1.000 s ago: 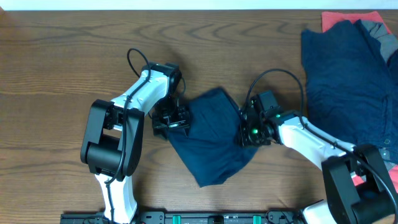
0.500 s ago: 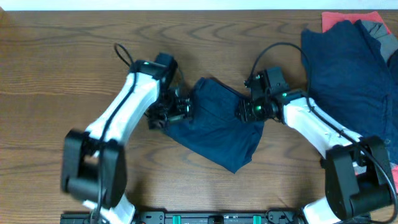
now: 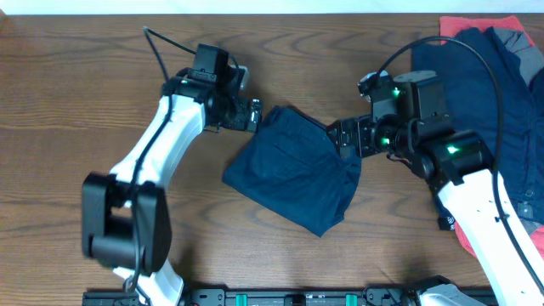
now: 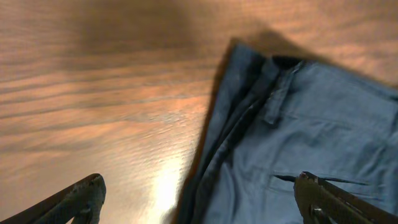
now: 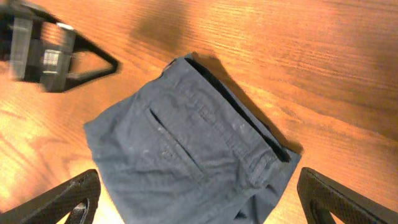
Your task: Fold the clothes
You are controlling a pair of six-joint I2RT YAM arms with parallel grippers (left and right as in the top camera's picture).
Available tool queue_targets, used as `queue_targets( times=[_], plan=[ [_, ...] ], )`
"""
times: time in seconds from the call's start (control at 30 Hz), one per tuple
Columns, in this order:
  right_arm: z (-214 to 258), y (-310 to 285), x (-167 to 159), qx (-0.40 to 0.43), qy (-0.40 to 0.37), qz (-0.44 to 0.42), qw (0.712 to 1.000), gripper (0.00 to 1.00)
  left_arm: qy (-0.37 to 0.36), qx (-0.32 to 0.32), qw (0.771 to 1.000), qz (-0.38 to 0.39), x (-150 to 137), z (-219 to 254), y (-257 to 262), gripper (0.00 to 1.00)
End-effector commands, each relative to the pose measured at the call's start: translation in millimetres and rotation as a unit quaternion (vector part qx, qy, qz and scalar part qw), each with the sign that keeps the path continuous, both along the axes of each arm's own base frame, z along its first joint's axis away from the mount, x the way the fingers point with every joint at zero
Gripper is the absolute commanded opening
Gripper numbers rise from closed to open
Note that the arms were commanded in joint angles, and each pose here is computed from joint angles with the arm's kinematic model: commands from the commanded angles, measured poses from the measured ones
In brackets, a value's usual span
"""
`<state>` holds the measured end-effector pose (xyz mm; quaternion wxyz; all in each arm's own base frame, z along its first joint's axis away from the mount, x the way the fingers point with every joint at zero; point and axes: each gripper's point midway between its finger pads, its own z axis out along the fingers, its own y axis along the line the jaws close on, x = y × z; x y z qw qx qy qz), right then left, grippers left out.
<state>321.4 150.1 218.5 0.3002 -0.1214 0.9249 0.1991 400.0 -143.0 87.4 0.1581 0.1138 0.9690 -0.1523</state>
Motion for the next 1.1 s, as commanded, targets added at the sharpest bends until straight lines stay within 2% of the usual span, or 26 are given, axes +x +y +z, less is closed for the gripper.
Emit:
queue_targets(
  times=[0.0, 0.13, 0.33, 0.37, 0.43, 0.47, 0.57, 0.6, 0.7, 0.8, 0.93, 1.07],
  plan=[
    [3, -9, -3, -0.013, -0.001, -0.009, 1.000, 0.99, 0.038, -0.040, 0.997, -0.048, -6, -28, -16, 0.98],
    [-7, -21, -7, -0.042, 0.015, -0.027, 0.999, 0.99, 0.096, -0.072, 0.991, -0.061, -19, -61, -27, 0.98],
    [-12, -30, -9, -0.066, 0.023, -0.042, 0.997, 0.99, 0.160, -0.155, 0.972, -0.081, -41, -72, -51, 0.98],
    [-12, -31, -9, -0.066, 0.023, -0.042, 0.997, 0.99, 0.164, -0.159, 0.970, -0.081, -43, -71, -52, 0.87],
    [-12, -31, -9, -0.066, 0.023, -0.042, 0.997, 0.99, 0.168, -0.164, 0.969, -0.082, -45, -70, -54, 0.56],
    [-12, -31, -9, -0.066, 0.023, -0.042, 0.997, 0.99, 0.171, -0.168, 0.967, -0.082, -47, -69, -55, 0.49],
    [-12, -31, -9, -0.067, 0.022, -0.043, 0.997, 0.99, 0.177, -0.167, 0.967, -0.081, -49, -69, -54, 0.14],
    [-12, -31, -9, -0.067, 0.022, -0.043, 0.997, 0.99, 0.177, -0.167, 0.966, -0.081, -49, -69, -54, 0.06],
    [-12, -31, -9, -0.067, 0.022, -0.043, 0.997, 0.99, 0.175, -0.167, 0.967, -0.080, -48, -68, -53, 0.06],
    [-13, -31, -9, -0.068, 0.024, -0.043, 0.996, 0.99, 0.153, -0.158, 0.974, -0.059, -31, -64, -41, 0.06],
    [-14, -35, -10, -0.076, 0.025, -0.048, 0.996, 0.99, 0.106, -0.134, 0.984, 0.048, 17, -47, 14, 0.06],
    [-18, -40, -13, -0.090, 0.035, -0.054, 0.994, 0.99, 0.038, -0.133, 0.975, 0.173, 68, -11, 103, 0.06]
  ],
)
